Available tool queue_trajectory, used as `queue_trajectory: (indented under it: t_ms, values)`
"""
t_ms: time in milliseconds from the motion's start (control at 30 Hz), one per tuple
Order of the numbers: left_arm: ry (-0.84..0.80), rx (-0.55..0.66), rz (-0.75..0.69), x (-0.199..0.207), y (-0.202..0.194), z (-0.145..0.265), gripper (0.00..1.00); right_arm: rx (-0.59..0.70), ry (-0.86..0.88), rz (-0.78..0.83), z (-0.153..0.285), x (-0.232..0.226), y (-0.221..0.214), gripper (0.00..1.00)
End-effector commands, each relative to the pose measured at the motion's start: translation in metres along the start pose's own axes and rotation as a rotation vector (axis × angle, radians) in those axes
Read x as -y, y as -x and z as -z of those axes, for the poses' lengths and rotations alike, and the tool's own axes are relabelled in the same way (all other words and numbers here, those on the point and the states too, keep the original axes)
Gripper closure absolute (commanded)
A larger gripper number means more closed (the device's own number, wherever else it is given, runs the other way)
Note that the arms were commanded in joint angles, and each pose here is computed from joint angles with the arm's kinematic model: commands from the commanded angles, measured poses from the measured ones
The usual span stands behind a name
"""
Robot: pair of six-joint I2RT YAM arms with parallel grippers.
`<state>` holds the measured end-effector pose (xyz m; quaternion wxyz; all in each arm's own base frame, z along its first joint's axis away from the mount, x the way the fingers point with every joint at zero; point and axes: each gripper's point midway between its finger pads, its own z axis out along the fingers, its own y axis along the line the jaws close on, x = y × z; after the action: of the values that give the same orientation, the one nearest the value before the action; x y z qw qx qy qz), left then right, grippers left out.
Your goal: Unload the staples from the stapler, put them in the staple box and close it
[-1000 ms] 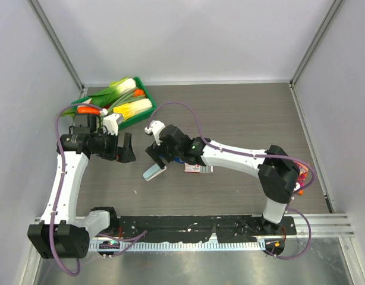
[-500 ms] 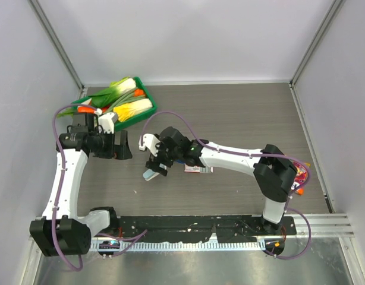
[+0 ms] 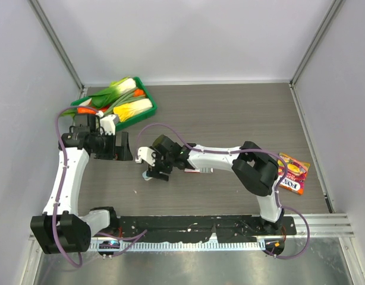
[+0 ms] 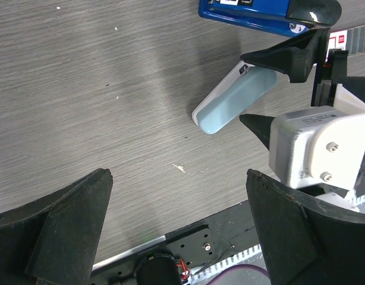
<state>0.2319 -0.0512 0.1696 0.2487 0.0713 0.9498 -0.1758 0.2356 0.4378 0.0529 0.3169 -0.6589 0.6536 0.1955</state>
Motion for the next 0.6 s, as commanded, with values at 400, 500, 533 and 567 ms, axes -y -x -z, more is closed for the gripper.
queue_trajectory:
  t_ms: [400,500,533,567]
  values:
    - [0.005,0.023,-0.022,-0.005,0.004,-0.007,0.0,0.047,0.004,0.026,0.007,0.001,0.027,0.49]
    - [0.003,0.029,-0.021,-0.005,0.006,-0.007,0.0,0.056,-0.001,0.009,0.012,-0.002,0.029,0.57]
    - [0.001,0.032,-0.021,-0.005,0.006,-0.007,0.0,0.052,-0.005,0.003,0.013,-0.003,0.028,0.61]
    - [0.0,0.032,-0.021,-0.005,0.007,-0.007,0.0,0.048,-0.009,-0.003,0.014,-0.003,0.027,0.61]
